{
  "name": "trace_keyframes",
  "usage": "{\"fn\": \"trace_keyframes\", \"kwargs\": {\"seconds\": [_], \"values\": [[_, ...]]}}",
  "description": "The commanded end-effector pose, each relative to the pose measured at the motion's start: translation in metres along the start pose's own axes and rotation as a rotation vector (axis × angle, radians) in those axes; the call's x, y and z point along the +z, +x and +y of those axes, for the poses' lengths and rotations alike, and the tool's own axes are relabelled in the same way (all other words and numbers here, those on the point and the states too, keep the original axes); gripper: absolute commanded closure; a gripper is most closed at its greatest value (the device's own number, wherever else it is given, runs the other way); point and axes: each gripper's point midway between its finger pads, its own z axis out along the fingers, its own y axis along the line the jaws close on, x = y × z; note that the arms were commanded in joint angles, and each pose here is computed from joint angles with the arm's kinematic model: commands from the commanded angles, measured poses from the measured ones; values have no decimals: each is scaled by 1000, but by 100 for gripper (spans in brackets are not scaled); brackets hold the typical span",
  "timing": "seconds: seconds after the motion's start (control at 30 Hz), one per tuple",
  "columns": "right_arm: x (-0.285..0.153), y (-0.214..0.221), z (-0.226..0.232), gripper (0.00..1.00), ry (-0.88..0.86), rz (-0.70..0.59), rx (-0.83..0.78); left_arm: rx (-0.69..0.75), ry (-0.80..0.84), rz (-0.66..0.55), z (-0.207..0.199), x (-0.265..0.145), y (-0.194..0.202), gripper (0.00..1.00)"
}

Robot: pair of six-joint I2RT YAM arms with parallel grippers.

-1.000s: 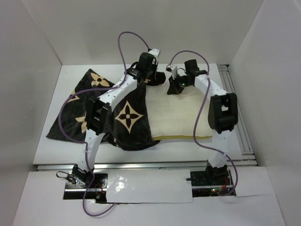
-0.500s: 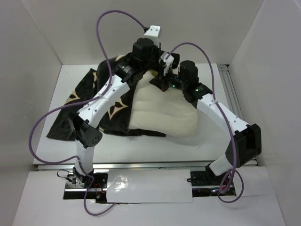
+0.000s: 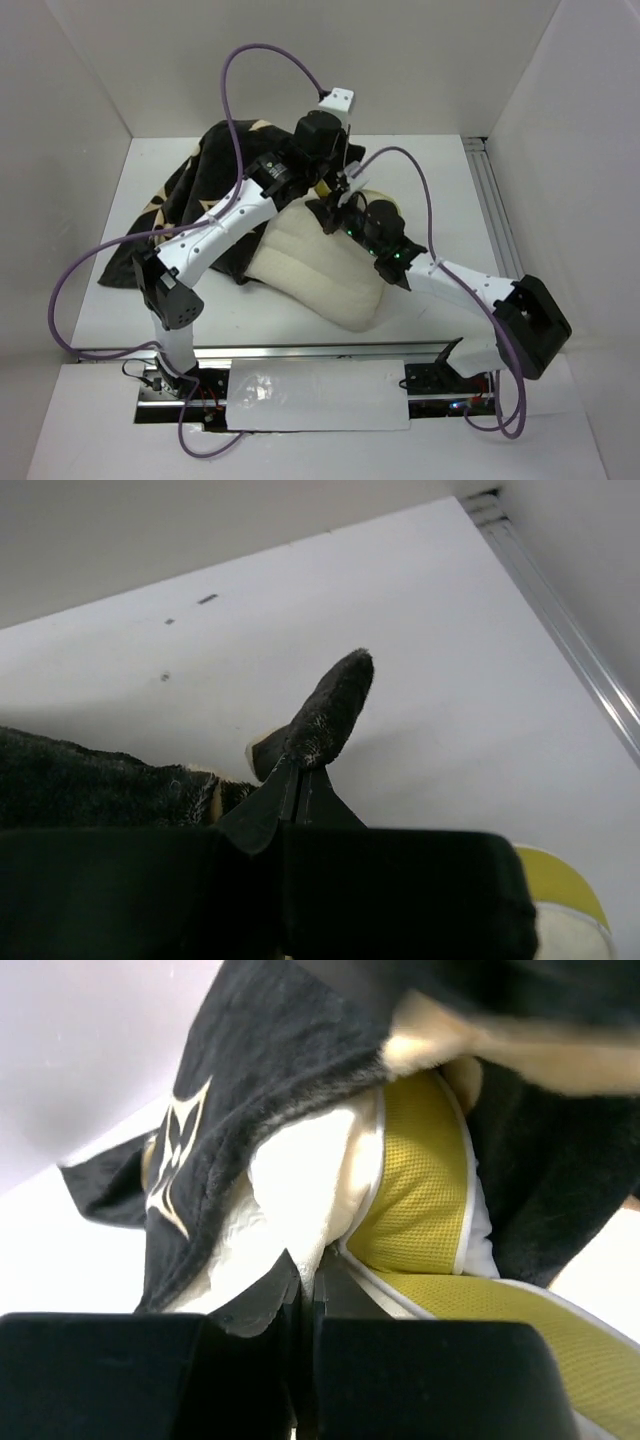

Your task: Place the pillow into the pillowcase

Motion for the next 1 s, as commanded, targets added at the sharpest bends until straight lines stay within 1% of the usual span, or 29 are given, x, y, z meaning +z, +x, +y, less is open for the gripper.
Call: {"fn": "trace_keyframes", "kwargs": {"seconds": [0.0,0.03,0.07,0.1,0.27,0.3,0.33,0.37,0.4,0.43,0.47,0.5,0.53,0.6,0.63,0.7,0.73,0.77,0.83,0.9,0.93,0.97], "values": [[-24,-20,6,100,26,-197,195,-129,205,-173,-42,-44,-59,100],[-29,-19,-4,100,53,-228,224,-125,221,-160,-42,-42,-55,100],[-35,-24,-8,100,55,-265,255,-138,241,-166,-44,-48,-59,100],[-39,-33,-7,100,31,-317,315,-139,243,-166,-40,-46,-60,100],[-40,-33,-15,100,29,-330,369,-129,300,-202,-45,-56,-77,100],[-43,-47,-12,100,-5,-380,396,-117,323,-206,-48,-59,-77,100],[-42,-48,-16,100,-7,-388,417,-105,382,-217,-57,-63,-80,100],[-43,-56,-10,100,-42,-405,421,-84,422,-212,-63,-66,-79,100],[-40,-58,-14,100,-35,-411,418,-63,467,-197,-71,-65,-73,100],[-32,-67,-13,100,-42,-403,417,-17,583,-183,-88,-75,-68,100],[-29,-74,-15,100,-45,-398,410,10,654,-165,-99,-77,-61,100],[-23,-75,-21,100,-29,-386,410,35,717,-128,-108,-77,-44,100],[-22,-81,-28,100,-27,-381,410,34,758,-118,-116,-89,-40,100],[-23,-83,-44,100,8,-399,454,48,790,-172,-117,-100,-45,100],[-27,-84,-52,100,4,-431,474,51,813,-179,-114,-112,-40,100],[-26,-78,-45,100,-90,-432,485,63,835,-237,-114,-122,-49,100],[-27,-82,-36,100,-155,-450,530,63,835,-237,-114,-122,-49,100],[-23,-84,-32,100,-204,-453,517,57,873,-240,-118,-130,-53,100],[-14,-76,-20,100,-304,-423,525,53,896,-192,-119,-128,-47,100],[-10,-72,-26,100,-365,-458,561,41,911,-152,-124,-124,-43,100],[-12,-70,-30,100,-390,-497,573,30,898,-138,-119,-120,-42,100],[-15,-72,-34,100,-409,-513,618,20,902,-127,-116,-117,-39,100]]}}
